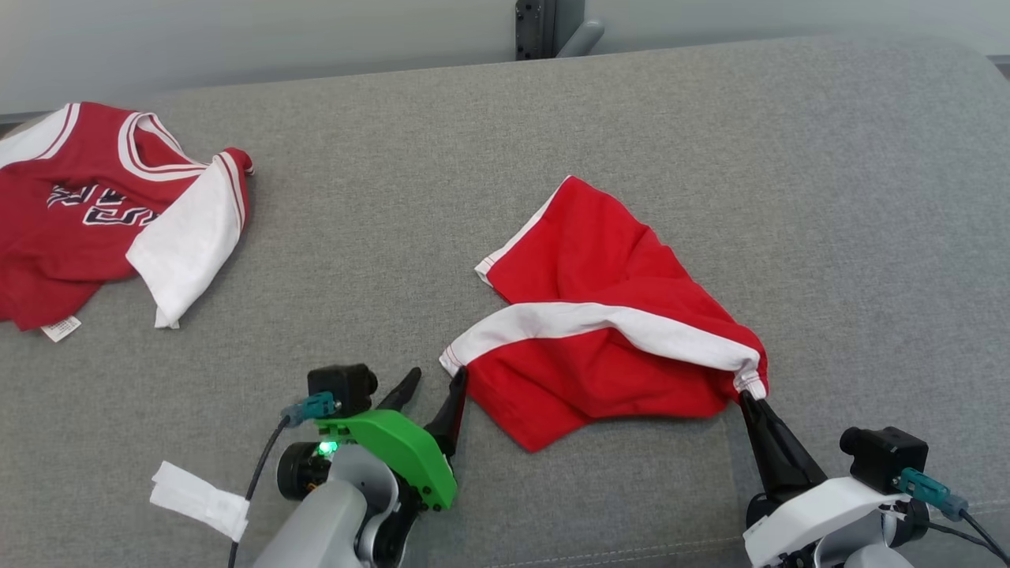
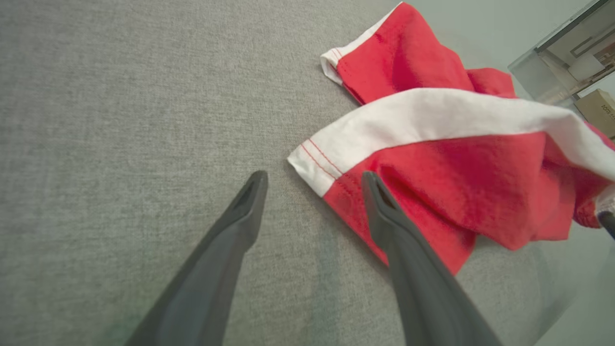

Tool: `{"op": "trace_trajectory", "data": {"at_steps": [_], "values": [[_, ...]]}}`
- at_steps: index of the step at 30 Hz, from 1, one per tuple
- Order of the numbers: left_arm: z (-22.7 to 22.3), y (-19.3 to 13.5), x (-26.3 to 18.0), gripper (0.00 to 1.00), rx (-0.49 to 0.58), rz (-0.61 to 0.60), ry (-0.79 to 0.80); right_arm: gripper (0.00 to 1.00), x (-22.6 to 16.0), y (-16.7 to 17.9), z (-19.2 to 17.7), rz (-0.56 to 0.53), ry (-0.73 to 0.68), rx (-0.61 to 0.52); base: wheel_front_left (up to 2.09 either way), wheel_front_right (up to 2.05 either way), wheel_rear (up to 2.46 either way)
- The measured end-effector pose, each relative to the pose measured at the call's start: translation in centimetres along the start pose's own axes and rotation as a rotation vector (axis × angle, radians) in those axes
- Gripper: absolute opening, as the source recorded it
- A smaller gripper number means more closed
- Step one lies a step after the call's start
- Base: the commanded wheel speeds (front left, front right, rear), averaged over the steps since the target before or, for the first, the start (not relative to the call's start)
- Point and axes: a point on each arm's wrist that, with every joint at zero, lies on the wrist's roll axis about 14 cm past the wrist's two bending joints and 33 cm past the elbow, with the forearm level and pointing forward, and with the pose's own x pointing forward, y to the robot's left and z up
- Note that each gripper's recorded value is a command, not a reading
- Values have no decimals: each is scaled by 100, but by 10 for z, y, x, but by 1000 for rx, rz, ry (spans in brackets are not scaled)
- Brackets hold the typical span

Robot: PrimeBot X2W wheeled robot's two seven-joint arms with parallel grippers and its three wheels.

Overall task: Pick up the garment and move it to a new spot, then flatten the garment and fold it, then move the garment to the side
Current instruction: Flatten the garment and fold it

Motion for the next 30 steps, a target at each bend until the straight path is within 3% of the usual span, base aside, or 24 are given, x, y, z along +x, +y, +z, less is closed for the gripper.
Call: {"op": "trace_trajectory", "data": {"at_steps": [7,14,15,17,19,21,30], "values": [[-5,10,19,100,-64,49,83,0,4,-3,-3,-14,8,9,0,0,0],[-11,2,30,100,-21,24,125,0,5,-5,-5,-23,12,17,0,0,0],[-11,1,31,94,-14,21,129,0,6,-6,-6,-24,13,17,0,0,0],[-14,-3,33,56,5,10,137,0,6,-6,-6,-26,12,18,0,0,0],[-15,-5,34,34,15,6,143,0,7,-7,-5,-29,9,19,0,0,0],[-15,-6,35,0,22,6,135,0,8,-7,-4,-31,6,20,0,0,0],[20,-1,37,0,-34,26,-42,0,15,-3,21,-12,-69,12,0,0,0]]}}
